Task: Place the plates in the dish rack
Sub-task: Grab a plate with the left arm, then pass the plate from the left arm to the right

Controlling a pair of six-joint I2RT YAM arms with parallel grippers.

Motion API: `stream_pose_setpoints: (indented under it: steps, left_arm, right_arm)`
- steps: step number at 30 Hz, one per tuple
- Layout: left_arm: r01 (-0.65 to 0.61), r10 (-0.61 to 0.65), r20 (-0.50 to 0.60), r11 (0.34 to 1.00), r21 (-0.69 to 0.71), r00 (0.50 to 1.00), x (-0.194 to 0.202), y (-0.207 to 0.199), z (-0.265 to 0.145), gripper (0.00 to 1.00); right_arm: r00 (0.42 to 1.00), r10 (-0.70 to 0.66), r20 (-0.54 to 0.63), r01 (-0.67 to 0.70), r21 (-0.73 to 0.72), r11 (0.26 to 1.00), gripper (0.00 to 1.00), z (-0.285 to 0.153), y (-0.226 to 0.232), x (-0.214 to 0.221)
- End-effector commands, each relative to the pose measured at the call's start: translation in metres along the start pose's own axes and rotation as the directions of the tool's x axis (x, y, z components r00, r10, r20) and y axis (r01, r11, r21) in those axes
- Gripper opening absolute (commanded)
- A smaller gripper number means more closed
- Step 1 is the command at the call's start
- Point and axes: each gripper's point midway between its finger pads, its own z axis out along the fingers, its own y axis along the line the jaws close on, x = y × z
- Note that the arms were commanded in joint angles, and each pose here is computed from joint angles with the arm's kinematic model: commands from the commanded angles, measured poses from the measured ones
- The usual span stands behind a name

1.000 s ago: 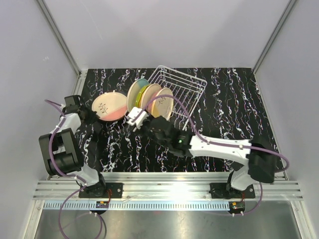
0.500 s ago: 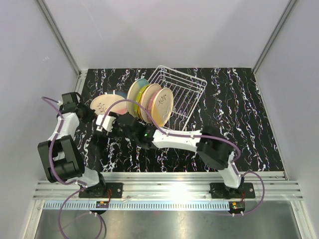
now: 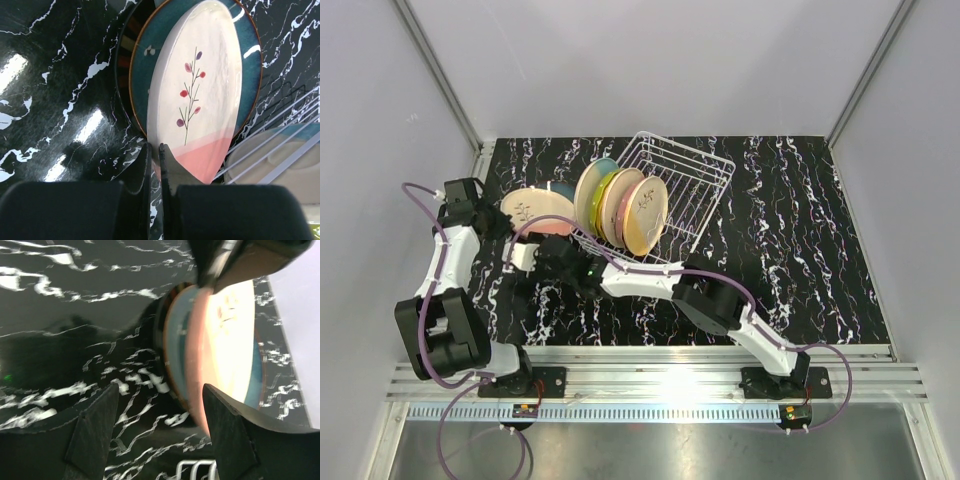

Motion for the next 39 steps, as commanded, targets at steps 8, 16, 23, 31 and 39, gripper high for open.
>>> stream_pose_setpoints:
  steps: [8, 16, 23, 31, 39]
  left_arm:
    - [-0.106, 0.091, 0.11, 0.984, 0.141, 0.99, -0.025, -0.049, -0.034, 0.0]
    - [-0.123, 0.102, 0.132, 0.979, 0.162, 0.986, -0.027, -0.056, -0.044, 0.0]
    - [-0.132, 0.107, 0.137, 0.972, 0.192, 0.985, -0.027, -0.062, -0.05, 0.0]
    - [-0.169, 0.13, 0.18, 0.959, 0.225, 0.975, -0.032, -0.071, -0.066, 0.0]
    - [-0.217, 0.154, 0.226, 0.933, 0.289, 0.962, -0.035, -0.085, -0.08, 0.14]
  right_arm:
    - [0.999, -0.042, 0.002, 0.041, 0.191, 0.981, 0.75, 0.027, -0.061, 0.008]
    - [0.998, -0.057, 0.014, 0.052, 0.22, 0.974, 0.68, 0.04, -0.065, 0.018]
    - [0.997, -0.052, 0.057, 0.034, 0.281, 0.959, 0.52, 0.038, -0.082, 0.003]
    - [0.985, 0.005, 0.172, -0.057, 0.303, 0.951, 0.19, 0.013, -0.099, -0.031]
    - [0.959, 0.051, 0.278, -0.147, 0.337, 0.93, 0.0, -0.012, -0.121, -0.068]
